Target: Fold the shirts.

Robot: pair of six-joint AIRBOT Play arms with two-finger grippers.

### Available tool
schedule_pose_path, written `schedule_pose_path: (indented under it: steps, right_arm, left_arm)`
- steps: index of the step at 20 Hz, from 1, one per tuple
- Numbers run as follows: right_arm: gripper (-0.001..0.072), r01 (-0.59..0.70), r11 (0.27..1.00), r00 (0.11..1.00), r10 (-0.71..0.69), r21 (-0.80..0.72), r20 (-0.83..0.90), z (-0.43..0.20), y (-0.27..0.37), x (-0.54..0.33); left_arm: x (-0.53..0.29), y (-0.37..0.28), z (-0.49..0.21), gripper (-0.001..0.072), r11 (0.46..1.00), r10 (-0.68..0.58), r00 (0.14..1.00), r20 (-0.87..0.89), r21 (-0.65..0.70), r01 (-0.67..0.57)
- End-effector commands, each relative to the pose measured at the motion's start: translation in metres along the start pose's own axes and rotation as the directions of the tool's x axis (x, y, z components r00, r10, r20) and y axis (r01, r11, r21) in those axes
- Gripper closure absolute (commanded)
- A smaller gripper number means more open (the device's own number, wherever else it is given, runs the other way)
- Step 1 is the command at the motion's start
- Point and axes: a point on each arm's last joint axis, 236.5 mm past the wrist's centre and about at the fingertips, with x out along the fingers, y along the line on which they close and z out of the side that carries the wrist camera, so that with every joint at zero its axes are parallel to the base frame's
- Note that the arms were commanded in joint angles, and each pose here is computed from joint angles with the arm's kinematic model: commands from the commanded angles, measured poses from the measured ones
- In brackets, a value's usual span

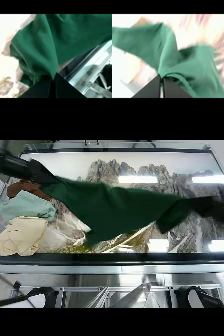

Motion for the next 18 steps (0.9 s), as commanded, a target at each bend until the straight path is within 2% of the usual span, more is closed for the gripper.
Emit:
schedule_pose_path:
  steps: [1, 3, 5, 7, 11, 14, 15, 16, 17, 18]
  right_arm:
    - [0.0686, -0.020, 0.984, 0.991, 0.043, -0.175, 0.129, 0.033, 0.062, -0.036]
    - [0.0686, -0.080, 0.970, 0.991, 0.101, -0.229, 0.084, 0.030, 0.089, -0.035]
    - [0.0686, -0.065, 0.972, 0.991, 0.090, -0.225, 0.101, 0.040, 0.083, -0.032]
    - [0.0686, -0.038, 0.986, 0.998, 0.047, -0.163, 0.051, 0.040, 0.049, -0.016]
    - [0.0686, -0.024, 0.999, 0.991, 0.020, -0.031, -0.131, 0.016, -0.031, 0.054]
    - [0.0685, 0.108, 0.990, 0.969, -0.085, 0.089, -0.233, -0.017, -0.119, 0.115]
    - [0.0684, 0.143, 0.980, 0.962, -0.105, 0.137, -0.252, -0.028, -0.145, 0.126]
    - [0.0578, 0.170, 0.968, 0.954, -0.116, 0.182, -0.275, -0.039, -0.167, 0.135]
    - [0.0309, 0.189, 0.958, 0.948, -0.120, 0.217, -0.296, -0.047, -0.184, 0.137]
    - [0.0193, 0.201, 0.949, 0.944, -0.122, 0.243, -0.305, -0.050, -0.196, 0.135]
  left_arm:
    - [-0.057, -0.086, -0.014, 0.0684, 0.986, -0.061, 0.990, 0.128, 0.162, 0.040]
    - [-0.075, -0.103, -0.030, 0.0681, 0.980, -0.020, 0.982, 0.186, 0.200, -0.018]
    - [-0.079, -0.095, -0.039, 0.0680, 0.980, 0.030, 0.971, 0.236, 0.185, -0.076]
    - [-0.067, -0.063, -0.048, 0.0679, 0.989, 0.067, 0.969, 0.239, 0.111, -0.096]
    - [-0.003, 0.010, -0.074, 0.0679, 0.999, -0.025, 0.994, 0.106, -0.034, 0.029]
    - [0.044, 0.076, -0.082, 0.0670, 0.986, -0.035, 0.996, 0.082, -0.161, 0.047]
    - [0.055, 0.093, -0.085, 0.0499, 0.977, -0.041, 0.997, 0.068, -0.208, 0.055]
    - [0.063, 0.109, -0.090, 0.0388, 0.965, -0.052, 0.997, 0.056, -0.253, 0.064]
    - [0.069, 0.125, -0.095, 0.0383, 0.952, -0.064, 0.997, 0.044, -0.296, 0.075]
    - [0.073, 0.137, -0.097, 0.0380, 0.942, -0.079, 0.996, 0.034, -0.325, 0.086]
